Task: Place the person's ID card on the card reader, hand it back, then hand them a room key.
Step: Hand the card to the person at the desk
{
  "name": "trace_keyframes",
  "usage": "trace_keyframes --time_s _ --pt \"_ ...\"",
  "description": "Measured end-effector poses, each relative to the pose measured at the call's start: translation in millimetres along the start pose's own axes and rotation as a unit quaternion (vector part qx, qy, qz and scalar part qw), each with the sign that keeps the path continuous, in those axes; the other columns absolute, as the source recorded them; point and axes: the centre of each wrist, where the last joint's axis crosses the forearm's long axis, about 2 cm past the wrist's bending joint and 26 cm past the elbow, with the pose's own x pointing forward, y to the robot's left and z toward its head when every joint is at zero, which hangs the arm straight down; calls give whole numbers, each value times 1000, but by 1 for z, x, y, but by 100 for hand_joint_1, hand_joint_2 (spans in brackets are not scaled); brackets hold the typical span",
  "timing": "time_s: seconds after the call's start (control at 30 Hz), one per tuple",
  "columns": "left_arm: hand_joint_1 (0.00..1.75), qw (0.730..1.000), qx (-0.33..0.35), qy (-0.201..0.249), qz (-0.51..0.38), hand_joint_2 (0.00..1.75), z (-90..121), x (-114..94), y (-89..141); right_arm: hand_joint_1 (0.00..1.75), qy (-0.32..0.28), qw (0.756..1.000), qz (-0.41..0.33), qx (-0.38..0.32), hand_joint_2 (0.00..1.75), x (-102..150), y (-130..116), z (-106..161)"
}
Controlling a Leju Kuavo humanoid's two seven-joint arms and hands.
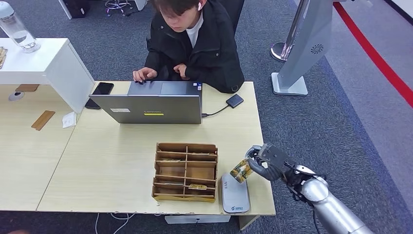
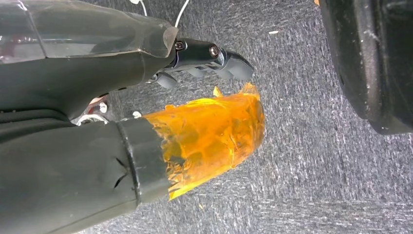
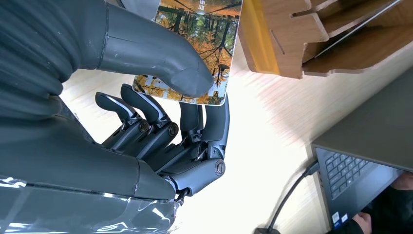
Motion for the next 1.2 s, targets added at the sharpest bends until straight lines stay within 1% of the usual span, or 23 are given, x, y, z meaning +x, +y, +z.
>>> trace_keyframes --time_s 0.2,0.53,0.7,0.83,1.03,1.2 --pt "0 1000 -9 1 8 0 0 0 -1 175 -14 1000 10 -10 175 9 -10 -1" --pt "0 1000 -2 4 1 0 0 0 -1 175 -37 999 19 -28 175 19 -21 -1" --pt "0 1000 -18 2 13 0 0 1 -1 175 -71 996 43 -43 175 45 -40 -11" --pt "0 999 -37 4 19 0 0 1 -1 175 -97 992 67 -54 175 64 -50 -17" --pt "0 1000 -22 9 15 0 0 1 0 175 -127 982 114 -84 175 90 -56 -26" --pt "0 1000 -18 9 14 0 0 1 -1 175 -139 979 120 -87 175 99 -56 -29"
